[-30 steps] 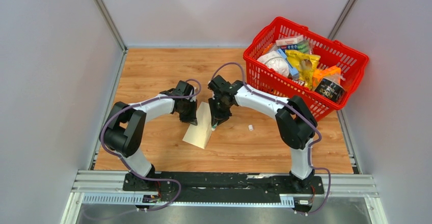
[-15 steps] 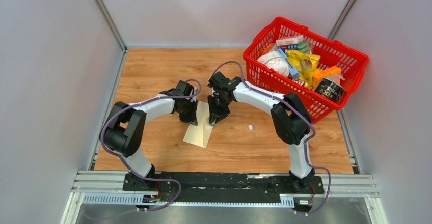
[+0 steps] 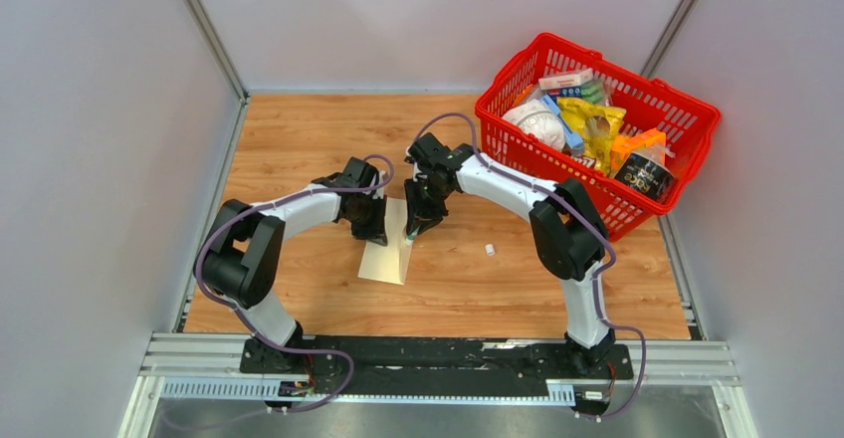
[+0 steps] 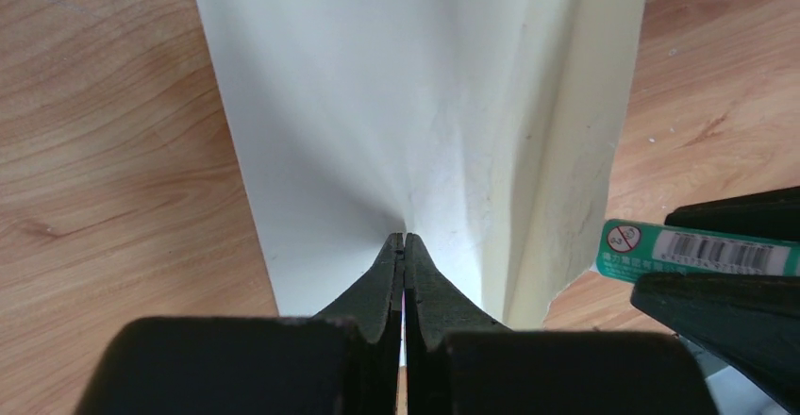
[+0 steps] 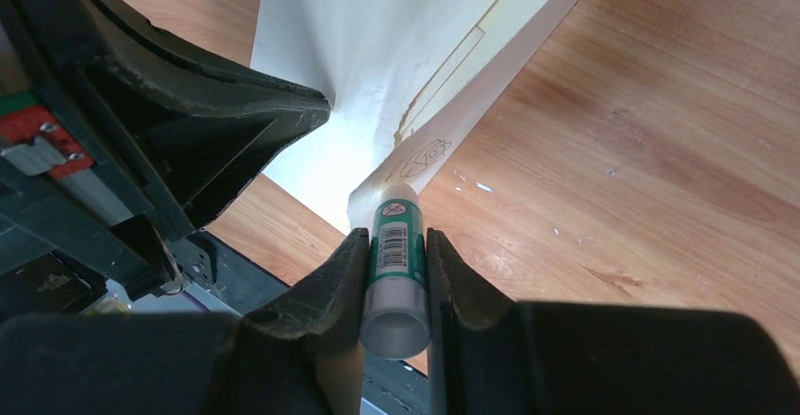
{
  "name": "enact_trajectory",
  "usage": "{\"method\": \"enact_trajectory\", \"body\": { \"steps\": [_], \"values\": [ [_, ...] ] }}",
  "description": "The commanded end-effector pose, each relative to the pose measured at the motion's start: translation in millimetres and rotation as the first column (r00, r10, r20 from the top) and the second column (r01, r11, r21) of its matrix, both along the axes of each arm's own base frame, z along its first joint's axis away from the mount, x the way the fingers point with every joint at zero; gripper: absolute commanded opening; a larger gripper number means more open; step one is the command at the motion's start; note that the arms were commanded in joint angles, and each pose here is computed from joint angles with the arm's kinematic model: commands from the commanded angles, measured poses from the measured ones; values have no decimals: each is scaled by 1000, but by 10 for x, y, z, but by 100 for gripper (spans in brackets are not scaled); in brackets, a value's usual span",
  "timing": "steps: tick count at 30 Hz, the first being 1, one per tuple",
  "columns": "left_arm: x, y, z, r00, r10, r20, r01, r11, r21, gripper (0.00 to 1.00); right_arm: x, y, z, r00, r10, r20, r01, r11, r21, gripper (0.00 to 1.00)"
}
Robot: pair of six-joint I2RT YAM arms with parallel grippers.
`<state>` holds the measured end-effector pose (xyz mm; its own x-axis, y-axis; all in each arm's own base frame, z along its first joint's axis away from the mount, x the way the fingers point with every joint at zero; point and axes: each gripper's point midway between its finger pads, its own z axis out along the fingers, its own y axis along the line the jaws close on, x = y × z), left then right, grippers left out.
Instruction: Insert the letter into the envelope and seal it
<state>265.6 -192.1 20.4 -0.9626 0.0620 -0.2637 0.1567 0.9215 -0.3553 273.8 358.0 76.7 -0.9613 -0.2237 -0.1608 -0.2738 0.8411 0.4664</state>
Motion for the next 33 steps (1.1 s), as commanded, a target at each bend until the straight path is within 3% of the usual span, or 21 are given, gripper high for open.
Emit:
{"method": "enact_trajectory", "body": {
  "steps": [1, 12, 33],
  "values": [
    [27, -110, 345, 997, -22, 69, 28, 996, -79, 0, 71, 89, 104, 1000, -7, 15, 6, 1000, 28, 0],
    [-130, -323, 682, 997, -11, 82, 33, 963, -268, 10, 128, 72, 0, 999, -34, 20, 34, 999, -9, 0],
    [50, -555, 824, 995, -8, 97, 43, 928, -369, 13, 182, 118, -50, 999, -46, 15, 47, 998, -36, 0]
  ]
}}
